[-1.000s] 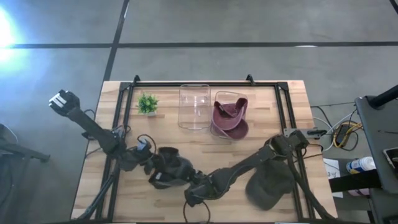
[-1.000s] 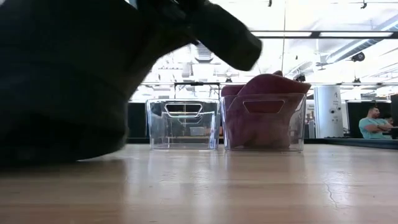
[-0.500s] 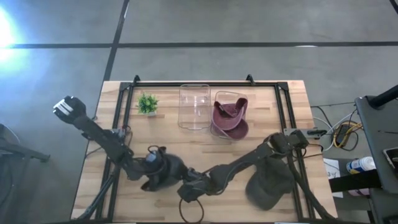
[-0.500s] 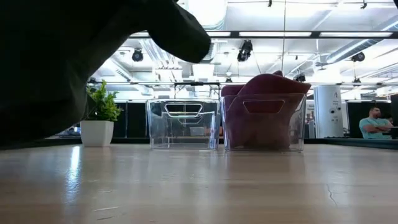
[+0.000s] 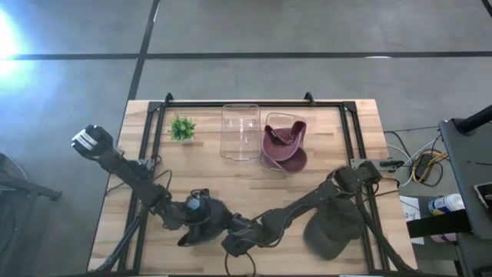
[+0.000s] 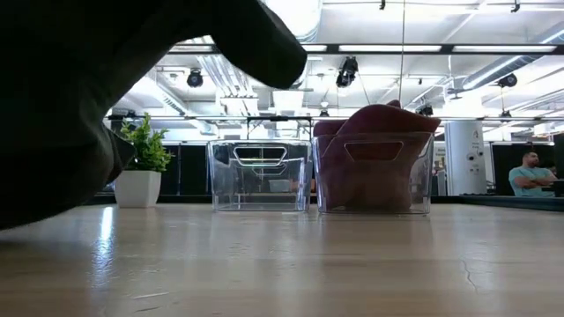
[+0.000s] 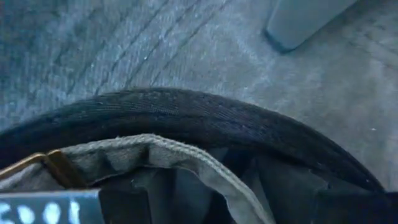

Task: Pick & Place hat
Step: Put the left black cap into the left transparent bin

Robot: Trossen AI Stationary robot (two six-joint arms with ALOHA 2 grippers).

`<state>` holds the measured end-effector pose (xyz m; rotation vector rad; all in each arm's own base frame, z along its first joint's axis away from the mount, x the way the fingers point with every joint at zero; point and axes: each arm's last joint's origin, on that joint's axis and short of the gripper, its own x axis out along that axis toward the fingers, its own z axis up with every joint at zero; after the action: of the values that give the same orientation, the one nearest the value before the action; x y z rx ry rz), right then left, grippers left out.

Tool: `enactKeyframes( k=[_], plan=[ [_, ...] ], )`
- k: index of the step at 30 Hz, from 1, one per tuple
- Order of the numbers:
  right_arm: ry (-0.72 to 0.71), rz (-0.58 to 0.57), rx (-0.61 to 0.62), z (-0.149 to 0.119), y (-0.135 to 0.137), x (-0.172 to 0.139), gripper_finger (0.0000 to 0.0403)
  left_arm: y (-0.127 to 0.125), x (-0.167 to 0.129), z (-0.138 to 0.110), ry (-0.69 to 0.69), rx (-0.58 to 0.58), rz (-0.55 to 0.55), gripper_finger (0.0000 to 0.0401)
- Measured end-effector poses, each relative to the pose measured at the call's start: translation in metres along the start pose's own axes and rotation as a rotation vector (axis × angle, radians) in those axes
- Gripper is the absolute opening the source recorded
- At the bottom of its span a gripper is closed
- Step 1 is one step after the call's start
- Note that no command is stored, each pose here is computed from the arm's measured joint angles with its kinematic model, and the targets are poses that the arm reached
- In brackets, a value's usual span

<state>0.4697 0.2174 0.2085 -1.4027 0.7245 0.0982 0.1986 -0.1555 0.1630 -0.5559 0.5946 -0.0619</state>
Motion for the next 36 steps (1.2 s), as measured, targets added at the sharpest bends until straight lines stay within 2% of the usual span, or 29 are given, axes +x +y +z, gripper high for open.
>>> enactKeyframes(
  k=[4, 7, 10, 14, 23, 26, 29, 33, 36],
  plan=[
    [0.012, 0.029, 0.024, 0.001, 0.006, -0.007, 0.0013, -0.003, -0.009, 0.006, 0.005, -0.082, -0.038, 0.021],
    [0.035, 0.062, 0.029, 0.0, 0.015, -0.006, 0.0013, 0.0, -0.014, 0.007, 0.043, -0.138, 0.015, 0.0211],
    [0.044, 0.08, 0.019, -0.002, 0.023, -0.003, 0.0013, -0.002, -0.016, 0.009, 0.099, -0.147, 0.077, 0.0212],
    [0.052, 0.095, -0.02, -0.004, 0.032, 0.0, 0.0013, -0.016, -0.018, 0.025, 0.06, -0.17, 0.06, 0.0212],
    [0.057, 0.101, -0.004, -0.005, 0.034, 0.001, 0.0013, -0.045, -0.037, 0.058, 0.023, -0.032, -0.039, 0.0212],
    [0.055, 0.103, -0.005, -0.005, 0.034, 0.001, 0.0013, -0.033, -0.039, 0.051, 0.084, -0.036, 0.09, 0.0212],
    [0.053, 0.104, -0.013, -0.005, 0.034, 0.001, 0.0013, -0.013, -0.032, 0.035, 0.155, -0.092, 0.227, 0.0212],
    [0.051, 0.103, -0.024, -0.005, 0.034, 0.002, 0.0013, -0.01, -0.027, 0.032, 0.171, -0.195, 0.186, 0.0212],
    [0.051, 0.103, -0.022, -0.005, 0.034, 0.001, 0.0013, -0.007, -0.026, 0.033, 0.145, -0.221, 0.214, 0.0212]
  ],
)
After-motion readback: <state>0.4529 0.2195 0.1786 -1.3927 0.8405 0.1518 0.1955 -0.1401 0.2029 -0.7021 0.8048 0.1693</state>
